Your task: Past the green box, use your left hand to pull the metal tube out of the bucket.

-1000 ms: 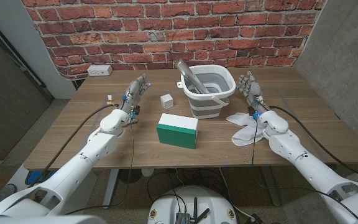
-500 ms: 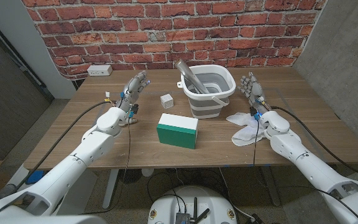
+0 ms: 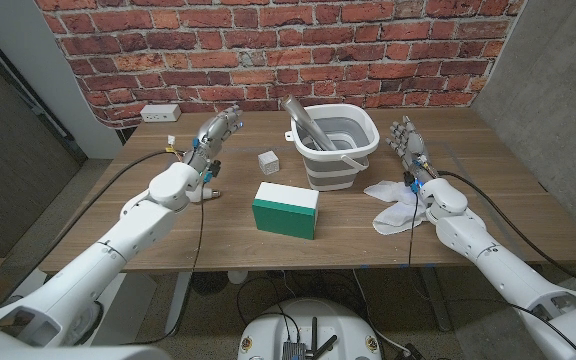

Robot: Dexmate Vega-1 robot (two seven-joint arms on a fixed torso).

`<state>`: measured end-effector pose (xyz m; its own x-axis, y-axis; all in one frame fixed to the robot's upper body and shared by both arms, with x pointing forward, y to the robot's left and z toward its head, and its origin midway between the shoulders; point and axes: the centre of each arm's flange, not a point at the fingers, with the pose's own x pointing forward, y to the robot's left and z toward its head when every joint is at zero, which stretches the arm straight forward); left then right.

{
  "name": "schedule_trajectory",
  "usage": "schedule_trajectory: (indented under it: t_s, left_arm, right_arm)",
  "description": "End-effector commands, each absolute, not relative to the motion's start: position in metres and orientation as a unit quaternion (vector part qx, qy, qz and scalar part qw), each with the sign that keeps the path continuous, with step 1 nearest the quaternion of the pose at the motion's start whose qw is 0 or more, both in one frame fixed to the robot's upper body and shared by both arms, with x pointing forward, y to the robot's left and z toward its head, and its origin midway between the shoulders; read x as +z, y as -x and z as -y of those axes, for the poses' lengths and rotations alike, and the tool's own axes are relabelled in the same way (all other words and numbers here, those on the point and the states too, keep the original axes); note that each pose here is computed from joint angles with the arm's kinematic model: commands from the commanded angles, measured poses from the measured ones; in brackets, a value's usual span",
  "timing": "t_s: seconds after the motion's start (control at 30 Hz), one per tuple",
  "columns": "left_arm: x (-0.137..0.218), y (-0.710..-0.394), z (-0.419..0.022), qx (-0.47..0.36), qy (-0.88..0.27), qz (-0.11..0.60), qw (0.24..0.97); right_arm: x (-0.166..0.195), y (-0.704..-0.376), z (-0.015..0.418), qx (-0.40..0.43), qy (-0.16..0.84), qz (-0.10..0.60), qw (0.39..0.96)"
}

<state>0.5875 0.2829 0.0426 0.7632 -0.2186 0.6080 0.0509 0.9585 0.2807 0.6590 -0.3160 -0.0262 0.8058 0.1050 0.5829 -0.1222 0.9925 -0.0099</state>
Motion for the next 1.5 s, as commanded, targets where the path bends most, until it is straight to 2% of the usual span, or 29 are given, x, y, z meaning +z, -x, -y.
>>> schedule_trajectory:
  t_s: [0.03,0.77,1.5]
  left_arm:
    - [0.076,-0.572,-0.278,-0.08,-0.198,0.344,0.914]
    - [0.114,-0.563,-0.257,-0.086,-0.293,0.356,0.883]
    - [0.12,-0.577,-0.212,-0.132,-0.307,0.364,0.869]
  right_arm:
    - [-0.03,-0.657,0.319,0.055,-0.022,0.305,0.951]
    - [-0.04,-0.656,0.322,0.047,-0.028,0.299,0.953]
    - [-0.041,-0.66,0.323,0.046,-0.033,0.298,0.953]
